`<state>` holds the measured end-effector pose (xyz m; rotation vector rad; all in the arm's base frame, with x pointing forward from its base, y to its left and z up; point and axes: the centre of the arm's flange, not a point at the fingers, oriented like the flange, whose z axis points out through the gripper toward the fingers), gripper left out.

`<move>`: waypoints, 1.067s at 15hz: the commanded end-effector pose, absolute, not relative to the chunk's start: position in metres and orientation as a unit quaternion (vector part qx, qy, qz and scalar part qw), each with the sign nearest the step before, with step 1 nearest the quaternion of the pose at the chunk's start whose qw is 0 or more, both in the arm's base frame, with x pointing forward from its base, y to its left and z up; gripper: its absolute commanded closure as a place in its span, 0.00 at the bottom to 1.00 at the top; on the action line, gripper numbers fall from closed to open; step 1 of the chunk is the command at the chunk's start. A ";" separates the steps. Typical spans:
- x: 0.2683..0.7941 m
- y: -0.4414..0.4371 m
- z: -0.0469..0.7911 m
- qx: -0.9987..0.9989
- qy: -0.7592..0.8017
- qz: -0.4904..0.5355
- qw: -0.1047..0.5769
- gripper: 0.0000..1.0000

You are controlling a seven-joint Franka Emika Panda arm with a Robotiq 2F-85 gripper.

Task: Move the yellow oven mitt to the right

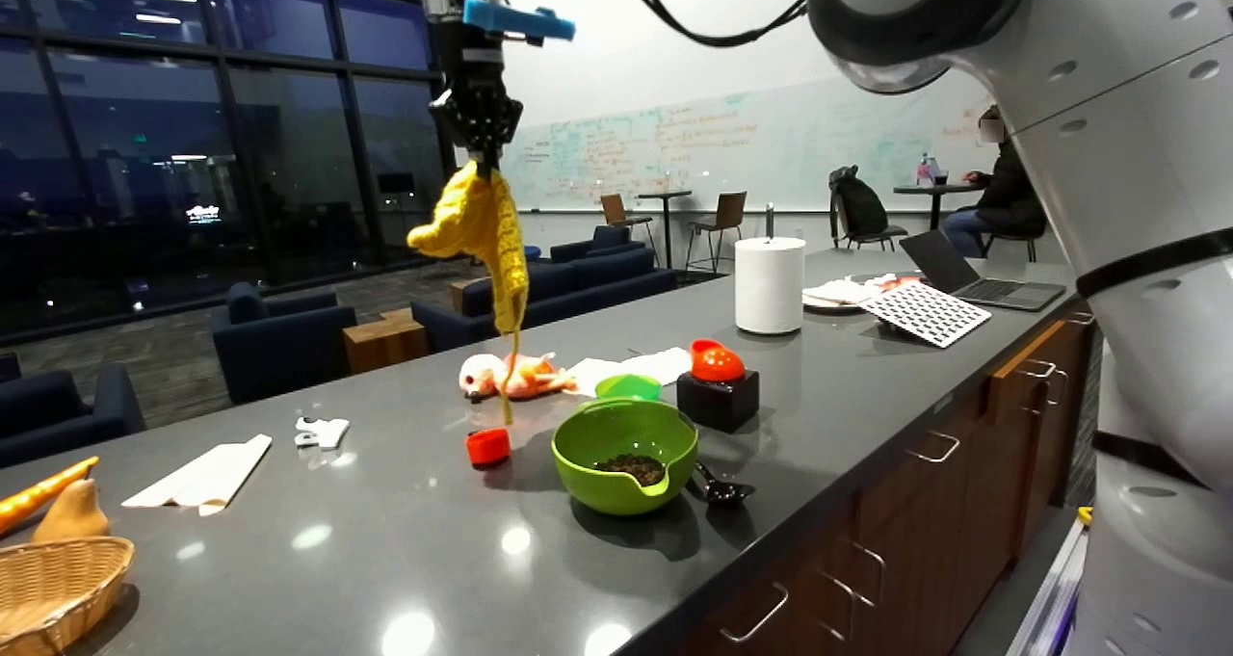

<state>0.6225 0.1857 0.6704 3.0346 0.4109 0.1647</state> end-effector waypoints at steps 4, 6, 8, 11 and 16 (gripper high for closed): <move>0.563 0.111 0.680 0.989 0.016 0.045 0.140 0.98; 0.554 0.086 0.669 0.986 -0.019 0.031 0.164 0.98; 0.541 0.062 0.655 0.983 -0.055 0.010 0.177 0.98; 0.518 0.031 0.635 0.976 -0.105 -0.024 0.187 0.98; 0.467 -0.002 0.617 0.963 -0.177 -0.077 0.190 0.98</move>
